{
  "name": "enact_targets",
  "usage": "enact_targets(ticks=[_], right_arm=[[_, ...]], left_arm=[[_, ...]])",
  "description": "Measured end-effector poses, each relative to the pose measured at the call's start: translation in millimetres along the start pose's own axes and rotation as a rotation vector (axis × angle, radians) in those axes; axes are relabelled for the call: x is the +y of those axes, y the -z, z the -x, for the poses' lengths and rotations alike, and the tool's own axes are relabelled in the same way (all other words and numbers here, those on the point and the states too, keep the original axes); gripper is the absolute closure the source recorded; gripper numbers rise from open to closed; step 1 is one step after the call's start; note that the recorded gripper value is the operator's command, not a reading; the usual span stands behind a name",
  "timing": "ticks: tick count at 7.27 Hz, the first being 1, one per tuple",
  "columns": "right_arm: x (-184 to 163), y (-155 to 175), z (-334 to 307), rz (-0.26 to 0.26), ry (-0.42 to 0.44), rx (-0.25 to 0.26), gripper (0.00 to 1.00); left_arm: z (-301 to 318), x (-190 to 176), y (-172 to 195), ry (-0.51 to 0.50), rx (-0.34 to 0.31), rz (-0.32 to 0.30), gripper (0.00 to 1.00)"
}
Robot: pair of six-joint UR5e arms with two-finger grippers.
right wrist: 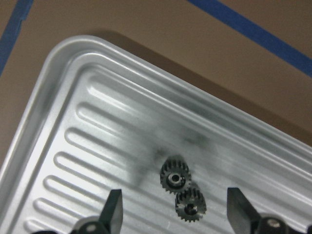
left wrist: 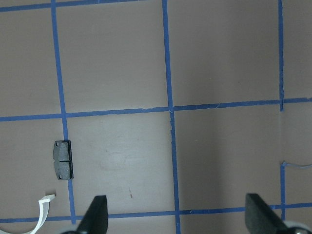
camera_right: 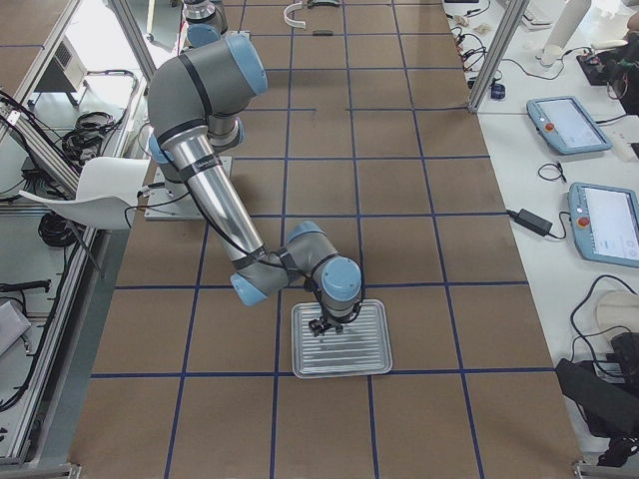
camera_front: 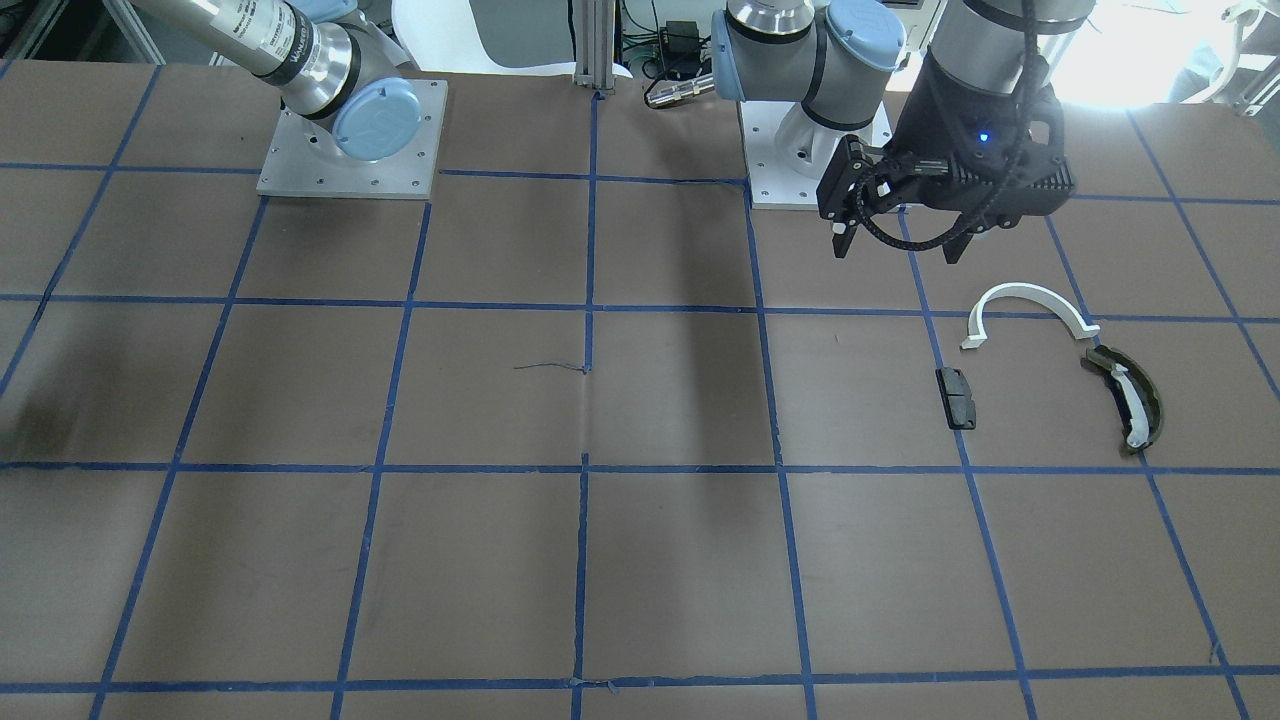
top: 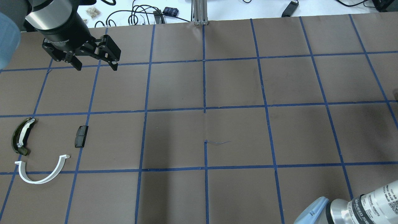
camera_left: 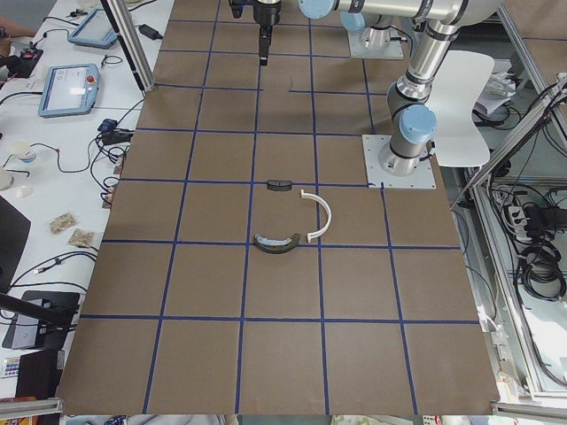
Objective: Place bearing gear from tray to pile
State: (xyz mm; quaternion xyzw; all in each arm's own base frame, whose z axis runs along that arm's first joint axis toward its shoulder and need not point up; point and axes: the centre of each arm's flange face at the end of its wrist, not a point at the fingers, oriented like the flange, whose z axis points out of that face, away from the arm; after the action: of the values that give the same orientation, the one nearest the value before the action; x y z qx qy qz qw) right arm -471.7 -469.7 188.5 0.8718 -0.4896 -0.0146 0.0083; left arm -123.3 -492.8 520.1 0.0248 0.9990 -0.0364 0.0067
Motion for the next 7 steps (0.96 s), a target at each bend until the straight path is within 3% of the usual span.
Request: enact_targets(ticks=[2, 4, 5, 7], right_arm=[[5, -11, -1, 0.02, 0.018, 0.02, 0.45], [7, -19, -2, 0.025, 0.017, 0.029, 0.92], [7, -18, -2, 0.028, 0.014, 0.028, 1.0], [9, -11, -1, 0.041, 0.007, 0.02, 1.0]], left_arm=[[0, 0, 0, 0.0, 0.0, 0.0, 0.0], [0, 0, 0, -0.001, 0.0, 0.0, 0.0], [-1, 0, 0, -0.001, 0.0, 0.0, 0.0], [-1, 0, 0, -0.001, 0.001, 0.0, 0.0]])
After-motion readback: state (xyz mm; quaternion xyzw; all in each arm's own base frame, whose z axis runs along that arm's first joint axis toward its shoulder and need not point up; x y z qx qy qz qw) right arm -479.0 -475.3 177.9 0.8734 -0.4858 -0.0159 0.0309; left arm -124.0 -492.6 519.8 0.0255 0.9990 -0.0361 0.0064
